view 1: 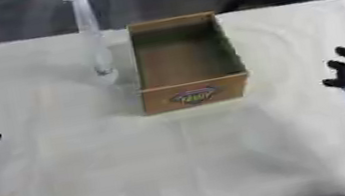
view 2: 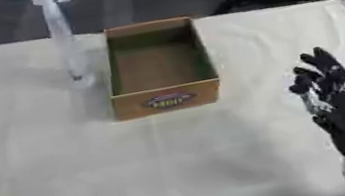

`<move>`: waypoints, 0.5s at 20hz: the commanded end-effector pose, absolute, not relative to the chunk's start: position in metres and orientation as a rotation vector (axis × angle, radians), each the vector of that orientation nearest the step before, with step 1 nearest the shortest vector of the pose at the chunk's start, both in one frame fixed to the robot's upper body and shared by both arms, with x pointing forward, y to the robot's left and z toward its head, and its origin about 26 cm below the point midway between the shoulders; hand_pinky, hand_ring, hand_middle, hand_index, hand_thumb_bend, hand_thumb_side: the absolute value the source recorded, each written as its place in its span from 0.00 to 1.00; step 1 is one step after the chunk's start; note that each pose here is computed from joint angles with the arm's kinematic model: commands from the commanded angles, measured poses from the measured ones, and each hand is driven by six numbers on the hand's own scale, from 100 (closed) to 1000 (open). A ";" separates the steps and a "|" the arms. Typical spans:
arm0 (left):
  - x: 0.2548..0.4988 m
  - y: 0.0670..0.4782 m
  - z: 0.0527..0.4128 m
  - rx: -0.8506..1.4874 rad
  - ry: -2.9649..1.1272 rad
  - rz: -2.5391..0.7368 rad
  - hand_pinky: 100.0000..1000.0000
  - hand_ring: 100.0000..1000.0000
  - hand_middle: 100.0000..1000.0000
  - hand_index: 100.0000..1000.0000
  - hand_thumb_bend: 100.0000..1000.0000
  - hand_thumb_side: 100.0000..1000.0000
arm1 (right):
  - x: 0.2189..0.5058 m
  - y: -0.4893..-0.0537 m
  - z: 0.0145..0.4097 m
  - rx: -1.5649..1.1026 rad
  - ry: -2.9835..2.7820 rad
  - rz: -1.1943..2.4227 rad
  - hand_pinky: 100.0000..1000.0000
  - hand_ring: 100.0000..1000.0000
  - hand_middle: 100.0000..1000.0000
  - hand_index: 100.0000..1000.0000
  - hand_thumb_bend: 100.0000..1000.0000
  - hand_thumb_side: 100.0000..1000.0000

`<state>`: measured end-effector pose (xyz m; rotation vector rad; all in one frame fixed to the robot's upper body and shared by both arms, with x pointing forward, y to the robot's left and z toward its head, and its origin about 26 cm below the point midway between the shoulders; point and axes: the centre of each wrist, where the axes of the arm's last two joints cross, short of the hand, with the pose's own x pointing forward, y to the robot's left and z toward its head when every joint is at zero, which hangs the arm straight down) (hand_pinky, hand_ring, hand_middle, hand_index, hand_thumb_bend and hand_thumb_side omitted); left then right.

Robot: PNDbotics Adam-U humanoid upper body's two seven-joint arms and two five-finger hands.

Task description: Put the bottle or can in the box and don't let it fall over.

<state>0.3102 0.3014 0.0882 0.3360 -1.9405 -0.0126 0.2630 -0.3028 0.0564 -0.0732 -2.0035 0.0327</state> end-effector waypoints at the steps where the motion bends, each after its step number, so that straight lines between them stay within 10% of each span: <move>1: 0.316 0.310 0.105 0.386 -1.967 -0.069 0.57 0.98 0.84 0.81 0.38 0.71 | 0.264 -0.305 0.063 -0.074 -2.024 0.047 0.72 0.88 0.90 1.00 0.13 0.36; 10: 0.355 0.318 0.148 0.508 -1.967 -0.372 0.60 1.00 0.88 0.86 0.46 0.62 | 0.264 -0.304 0.061 -0.065 -2.015 0.062 0.72 0.88 0.90 1.00 0.13 0.36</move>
